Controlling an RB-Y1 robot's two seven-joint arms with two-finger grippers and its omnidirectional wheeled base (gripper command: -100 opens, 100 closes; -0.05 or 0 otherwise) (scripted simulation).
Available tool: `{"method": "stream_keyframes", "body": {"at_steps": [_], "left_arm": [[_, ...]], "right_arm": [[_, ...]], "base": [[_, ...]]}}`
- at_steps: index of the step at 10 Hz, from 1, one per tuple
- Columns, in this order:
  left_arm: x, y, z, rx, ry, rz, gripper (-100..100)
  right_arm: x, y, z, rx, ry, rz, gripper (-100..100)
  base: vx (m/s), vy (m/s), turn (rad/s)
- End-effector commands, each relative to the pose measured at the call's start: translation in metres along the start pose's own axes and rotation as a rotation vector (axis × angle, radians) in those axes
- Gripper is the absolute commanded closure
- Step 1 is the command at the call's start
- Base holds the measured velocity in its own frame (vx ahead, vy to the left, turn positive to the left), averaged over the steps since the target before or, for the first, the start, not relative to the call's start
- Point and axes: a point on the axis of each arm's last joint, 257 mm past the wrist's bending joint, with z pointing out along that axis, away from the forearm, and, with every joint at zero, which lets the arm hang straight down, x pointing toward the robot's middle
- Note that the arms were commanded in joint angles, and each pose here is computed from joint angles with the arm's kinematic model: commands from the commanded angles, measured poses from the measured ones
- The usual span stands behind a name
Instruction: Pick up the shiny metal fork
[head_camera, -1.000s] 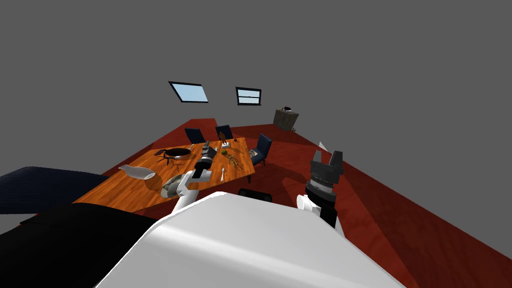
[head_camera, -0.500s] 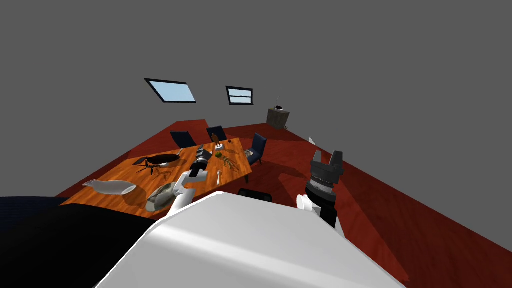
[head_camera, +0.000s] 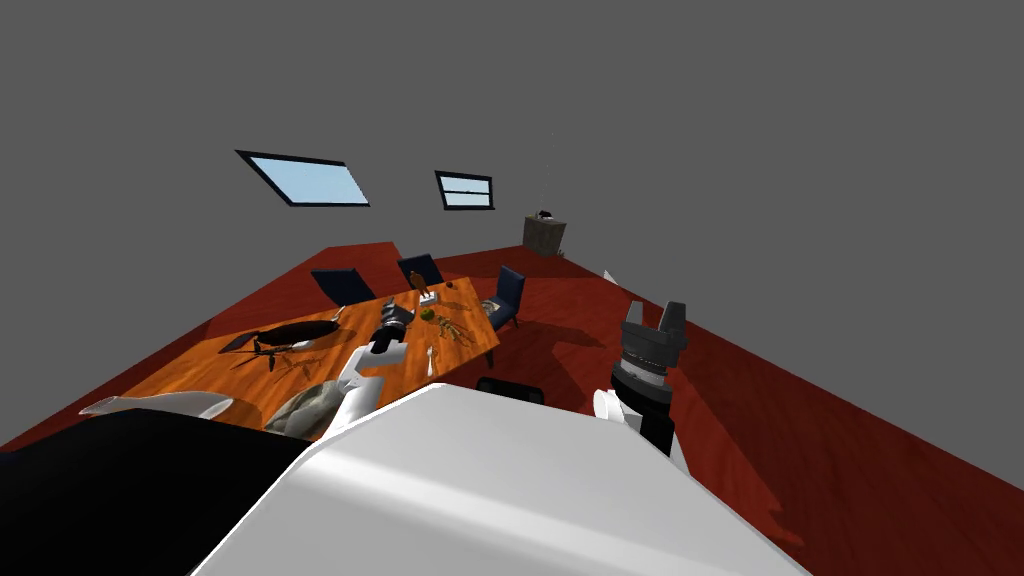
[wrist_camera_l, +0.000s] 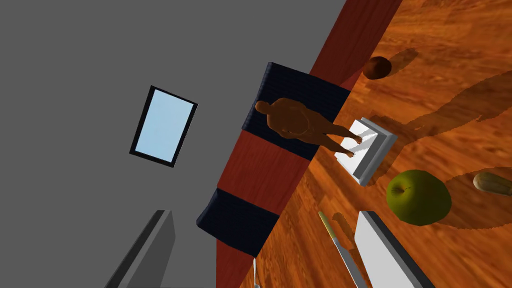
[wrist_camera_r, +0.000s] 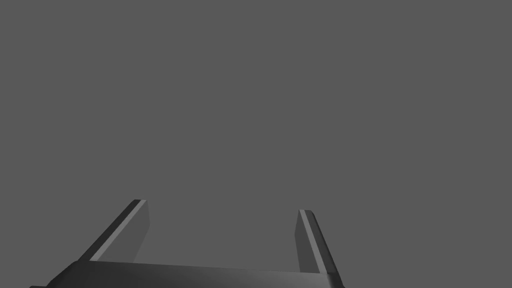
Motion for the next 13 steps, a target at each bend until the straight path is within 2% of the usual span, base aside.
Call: {"method": "stream_keyframes", "body": {"at_steps": [1, 2, 3, 4, 5, 6, 7, 9, 10, 11, 12, 13], "left_arm": [[-0.015, 0.007, 0.002, -0.018, -0.03, -0.023, -100], [-0.047, 0.005, 0.004, -0.028, -0.112, -0.069, -100], [-0.058, 0.015, 0.002, -0.047, -0.134, -0.089, -100], [-0.089, 0.013, 0.001, -0.051, -0.211, -0.132, -100], [-0.101, 0.026, -0.002, -0.074, -0.243, -0.159, -100], [-0.101, 0.026, -0.002, -0.074, -0.243, -0.16, -100], [-0.136, 0.03, -0.008, -0.081, -0.328, -0.218, -100], [-0.144, 0.039, -0.011, -0.098, -0.357, -0.236, -100], [-0.177, 0.044, -0.02, -0.101, -0.443, -0.301, -100], [-0.186, 0.053, -0.025, -0.118, -0.473, -0.315, -100], [-0.212, 0.056, -0.035, -0.113, -0.547, -0.372, -100], [-0.224, 0.07, -0.044, -0.134, -0.589, -0.396, -100]], "right_arm": [[0.0, 0.0, 0.0, 0.0, 0.0, 0.0, 0], [0.0, 0.0, 0.0, 0.0, 0.0, 0.0, 0], [0.0, 0.0, 0.0, 0.0, 0.0, 0.0, 0], [0.0, 0.0, 0.0, 0.0, 0.0, 0.0, 0], [0.0, 0.0, 0.0, 0.0, 0.0, 0.0, 0], [0.0, 0.0, 0.0, 0.0, 0.0, 0.0, 0], [0.0, 0.0, 0.0, 0.0, 0.0, 0.0, 0], [0.0, 0.0, 0.0, 0.0, 0.0, 0.0, 0], [0.0, 0.0, 0.0, 0.0, 0.0, 0.0, 0], [0.0, 0.0, 0.0, 0.0, 0.0, 0.0, 0], [0.0, 0.0, 0.0, 0.0, 0.0, 0.0, 0], [0.0, 0.0, 0.0, 0.0, 0.0, 0.0, 0]], "base": [[-0.005, 0.013, 0.02], [-0.008, 0.009, -0.284], [-0.012, 0.021, -0.196], [-0.013, 0.024, -0.275], [-0.006, 0.026, -0.148], [-0.002, 0.014, 0.014], [-0.008, 0.015, -0.273], [-0.006, 0.02, -0.091], [-0.004, 0.016, -0.28], [-0.007, 0.028, -0.183], [-0.011, 0.034, -0.284], [-0.006, 0.034, -0.161]]}}
